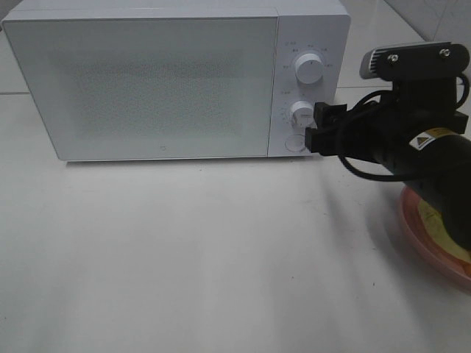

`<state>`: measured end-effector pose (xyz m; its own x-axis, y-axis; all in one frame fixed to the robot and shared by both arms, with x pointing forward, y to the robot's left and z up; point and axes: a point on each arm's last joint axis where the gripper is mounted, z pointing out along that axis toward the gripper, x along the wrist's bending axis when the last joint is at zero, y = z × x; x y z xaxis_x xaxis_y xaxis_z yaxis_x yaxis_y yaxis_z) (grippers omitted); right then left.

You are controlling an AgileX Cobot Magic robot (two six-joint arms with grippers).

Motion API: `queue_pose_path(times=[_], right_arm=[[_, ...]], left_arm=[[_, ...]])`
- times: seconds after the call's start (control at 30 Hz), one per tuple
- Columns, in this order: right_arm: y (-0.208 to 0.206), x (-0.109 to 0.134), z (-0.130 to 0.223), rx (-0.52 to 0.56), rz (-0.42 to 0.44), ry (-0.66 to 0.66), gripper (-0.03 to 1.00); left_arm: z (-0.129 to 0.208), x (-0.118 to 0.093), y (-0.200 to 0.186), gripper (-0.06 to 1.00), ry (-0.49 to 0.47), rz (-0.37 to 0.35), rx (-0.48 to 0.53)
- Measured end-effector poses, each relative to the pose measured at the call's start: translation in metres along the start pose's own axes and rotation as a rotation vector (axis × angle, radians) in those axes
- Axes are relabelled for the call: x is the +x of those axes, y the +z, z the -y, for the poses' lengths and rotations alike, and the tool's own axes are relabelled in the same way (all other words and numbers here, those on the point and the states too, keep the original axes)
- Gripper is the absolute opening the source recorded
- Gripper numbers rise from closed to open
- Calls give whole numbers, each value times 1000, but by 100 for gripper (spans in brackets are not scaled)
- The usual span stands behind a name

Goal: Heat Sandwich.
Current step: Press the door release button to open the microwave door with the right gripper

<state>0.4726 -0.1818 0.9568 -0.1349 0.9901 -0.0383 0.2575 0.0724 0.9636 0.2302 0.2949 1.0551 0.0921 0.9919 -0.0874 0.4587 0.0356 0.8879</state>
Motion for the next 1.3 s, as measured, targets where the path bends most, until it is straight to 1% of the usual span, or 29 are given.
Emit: queue_pose_path(times=[0.27,0.5,0.77,0.87,0.9,0.93,1.0,1.03,1.07,1.17,1.2,1.23,1.3], right_arm=[[2,18,25,27,25,-33,76],[5,25,39,59,31,-53,76],[5,25,39,54,37,-13,76],[5,25,40,57,39,42,76],[5,25,40,57,39,42,76],[5,25,40,56,41,116,76],[5,25,40,54,44,206,76],[5,25,40,54,44,206,76],[5,25,40,51,47,311,76],[5,25,40,47,52,508,76],[5,25,40,47,52,508,76],[5,25,40,44,55,633,76],[5,25,40,40,58,771,75]], left_arm=[[0,0,0,99,0,0,0],[0,0,0,99,-1,0,0],[0,0,0,99,-1,0,0],[0,0,0,99,-1,0,0],[0,0,0,99,-1,0,0],[0,0,0,99,-1,0,0],[0,0,0,99,-1,0,0],[0,0,0,99,-1,0,0],[0,0,0,99,-1,0,0],[0,0,0,99,-1,0,0],[0,0,0,99,-1,0,0],[0,0,0,99,-1,0,0],[0,0,0,99,-1,0,0]])
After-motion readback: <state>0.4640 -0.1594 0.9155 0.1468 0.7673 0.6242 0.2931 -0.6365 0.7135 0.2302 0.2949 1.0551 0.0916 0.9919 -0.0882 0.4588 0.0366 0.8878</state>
